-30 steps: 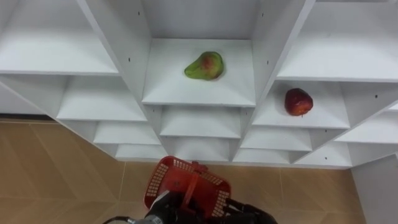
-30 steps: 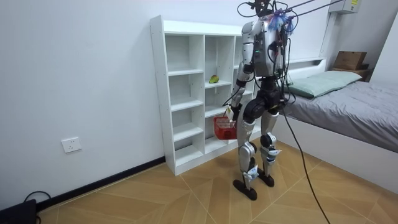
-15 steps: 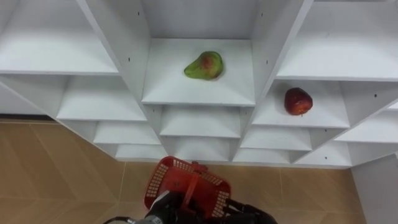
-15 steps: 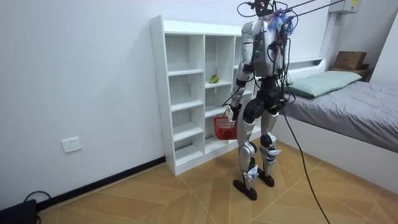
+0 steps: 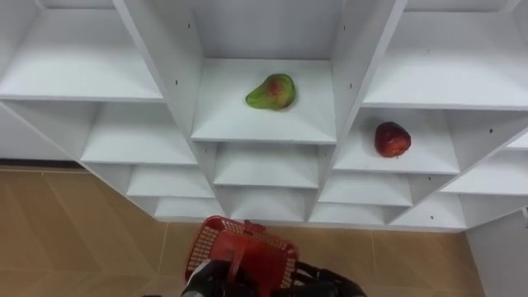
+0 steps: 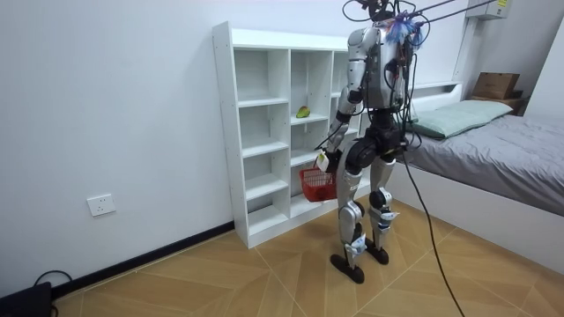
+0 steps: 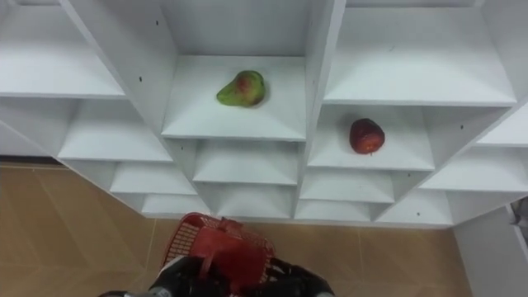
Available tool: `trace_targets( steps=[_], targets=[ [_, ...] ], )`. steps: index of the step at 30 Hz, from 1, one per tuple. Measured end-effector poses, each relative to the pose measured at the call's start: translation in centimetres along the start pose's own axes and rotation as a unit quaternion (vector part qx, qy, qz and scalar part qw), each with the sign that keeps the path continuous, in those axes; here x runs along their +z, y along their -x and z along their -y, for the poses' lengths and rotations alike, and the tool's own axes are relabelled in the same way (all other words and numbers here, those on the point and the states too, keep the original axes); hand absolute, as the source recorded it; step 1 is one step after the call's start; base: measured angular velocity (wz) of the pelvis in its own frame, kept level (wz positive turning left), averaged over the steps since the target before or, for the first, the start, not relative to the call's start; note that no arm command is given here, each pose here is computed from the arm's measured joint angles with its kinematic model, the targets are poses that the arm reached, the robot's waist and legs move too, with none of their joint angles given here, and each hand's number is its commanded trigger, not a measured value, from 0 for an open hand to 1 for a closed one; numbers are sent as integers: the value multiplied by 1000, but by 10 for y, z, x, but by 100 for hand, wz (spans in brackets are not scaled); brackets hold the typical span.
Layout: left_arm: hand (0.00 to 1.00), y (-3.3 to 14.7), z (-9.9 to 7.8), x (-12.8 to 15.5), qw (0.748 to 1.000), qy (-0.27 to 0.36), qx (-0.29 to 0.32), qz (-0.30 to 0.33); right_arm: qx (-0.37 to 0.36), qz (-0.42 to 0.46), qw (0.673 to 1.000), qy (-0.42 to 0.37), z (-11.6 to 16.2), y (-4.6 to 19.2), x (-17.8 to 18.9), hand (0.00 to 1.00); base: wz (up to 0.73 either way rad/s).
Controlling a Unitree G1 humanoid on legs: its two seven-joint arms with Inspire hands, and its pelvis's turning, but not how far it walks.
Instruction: Collect fruits from the closet
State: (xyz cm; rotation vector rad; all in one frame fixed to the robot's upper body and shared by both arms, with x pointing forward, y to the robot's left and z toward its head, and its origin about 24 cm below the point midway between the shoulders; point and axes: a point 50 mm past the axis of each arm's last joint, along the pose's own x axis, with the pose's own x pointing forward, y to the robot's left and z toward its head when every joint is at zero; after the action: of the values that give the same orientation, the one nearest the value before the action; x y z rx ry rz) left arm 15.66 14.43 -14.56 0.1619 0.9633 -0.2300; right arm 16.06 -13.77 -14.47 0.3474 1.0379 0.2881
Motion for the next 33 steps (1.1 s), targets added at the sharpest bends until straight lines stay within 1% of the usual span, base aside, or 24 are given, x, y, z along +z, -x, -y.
trace_targets(
  steps=[4, 8, 10, 13, 16, 23, 26, 28, 33],
  targets=[
    [100, 5, -11, -14, 999, 9, 29, -16, 25, 39, 999, 15, -4, 2, 18, 0, 0],
    [100, 8, -16, -24, 998, 17, 43, -29, 41, 49, 998, 24, -8, 3, 21, 0, 2],
    [100, 11, -22, -27, 998, 29, 54, -29, 70, 74, 994, 35, -19, 7, 27, 0, 0],
    [100, 13, -26, -33, 996, 42, 62, -36, 99, 96, 990, 39, -30, 10, 30, 0, 0],
    [100, 16, -26, -39, 995, 55, 68, -40, 116, 103, 987, 41, -35, 12, 31, 0, 0],
    [100, 20, -26, -50, 994, 60, 71, -53, 125, 116, 983, 64, -33, 17, 40, 0, 0],
    [100, 23, -28, -55, 994, 59, 77, -56, 142, 138, 977, 80, -42, 21, 49, 0, 0],
    [100, 24, -30, -57, 992, 66, 88, -57, 156, 165, 969, 98, -48, 27, 57, 0, 0],
    [100, 25, -36, -58, 991, 71, 99, -57, 178, 196, 954, 142, -63, 34, 72, 0, -2]
  ],
)
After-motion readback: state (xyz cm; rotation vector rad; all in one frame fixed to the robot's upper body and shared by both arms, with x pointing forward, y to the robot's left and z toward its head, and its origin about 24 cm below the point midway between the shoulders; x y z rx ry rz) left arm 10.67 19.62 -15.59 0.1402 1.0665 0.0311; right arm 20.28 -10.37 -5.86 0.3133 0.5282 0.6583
